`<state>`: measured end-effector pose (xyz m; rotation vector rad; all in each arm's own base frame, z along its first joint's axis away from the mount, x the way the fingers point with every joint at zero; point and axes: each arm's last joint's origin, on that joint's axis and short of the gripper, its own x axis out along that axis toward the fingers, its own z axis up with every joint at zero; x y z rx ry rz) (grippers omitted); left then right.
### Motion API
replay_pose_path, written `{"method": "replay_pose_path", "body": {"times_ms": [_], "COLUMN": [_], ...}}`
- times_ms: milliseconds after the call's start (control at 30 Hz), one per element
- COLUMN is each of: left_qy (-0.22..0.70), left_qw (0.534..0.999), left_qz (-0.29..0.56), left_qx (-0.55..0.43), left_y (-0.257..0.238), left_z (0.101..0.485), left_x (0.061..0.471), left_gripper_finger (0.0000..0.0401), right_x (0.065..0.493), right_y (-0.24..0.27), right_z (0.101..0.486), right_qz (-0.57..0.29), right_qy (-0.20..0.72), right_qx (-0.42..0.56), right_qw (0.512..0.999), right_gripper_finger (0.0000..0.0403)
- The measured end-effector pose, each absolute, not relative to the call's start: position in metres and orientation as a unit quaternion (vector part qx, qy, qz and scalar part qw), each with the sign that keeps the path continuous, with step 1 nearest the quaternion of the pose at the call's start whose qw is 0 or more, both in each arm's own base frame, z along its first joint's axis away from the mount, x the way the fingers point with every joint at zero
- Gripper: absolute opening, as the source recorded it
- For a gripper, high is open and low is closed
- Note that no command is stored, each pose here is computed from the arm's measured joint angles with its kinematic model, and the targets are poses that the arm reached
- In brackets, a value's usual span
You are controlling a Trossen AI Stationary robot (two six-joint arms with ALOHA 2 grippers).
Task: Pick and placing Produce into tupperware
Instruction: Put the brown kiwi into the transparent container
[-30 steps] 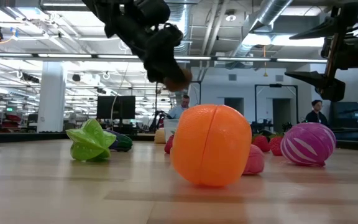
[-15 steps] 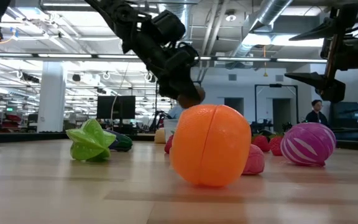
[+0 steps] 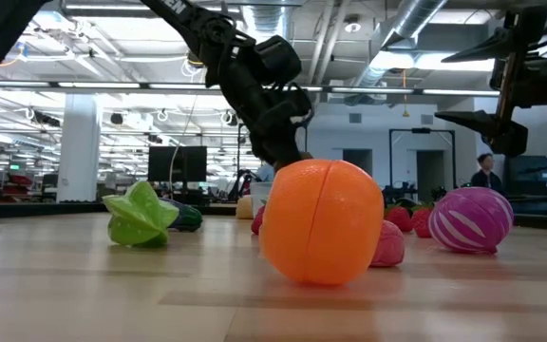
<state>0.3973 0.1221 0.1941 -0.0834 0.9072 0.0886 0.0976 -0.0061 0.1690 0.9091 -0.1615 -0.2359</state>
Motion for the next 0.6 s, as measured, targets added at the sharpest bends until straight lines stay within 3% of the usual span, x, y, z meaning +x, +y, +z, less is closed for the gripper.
{"method": "replay_pose_path", "body": {"times_ms": [600], "left_qy": [0.457], "left_qw": [0.888], "left_qz": [0.045], "left_qx": [-0.011], "left_y": [0.1237], "left_z": [0.1926], "left_x": [0.3943], "left_gripper_finger": [0.0242], "right_x": [0.0983], "right_y": [-0.0061], "right_z": [0.1682], "right_qz": [-0.116], "right_qy": [-0.073], "right_qx": [0.437], "right_qw": [0.889], "right_gripper_finger": [0.0381]}}
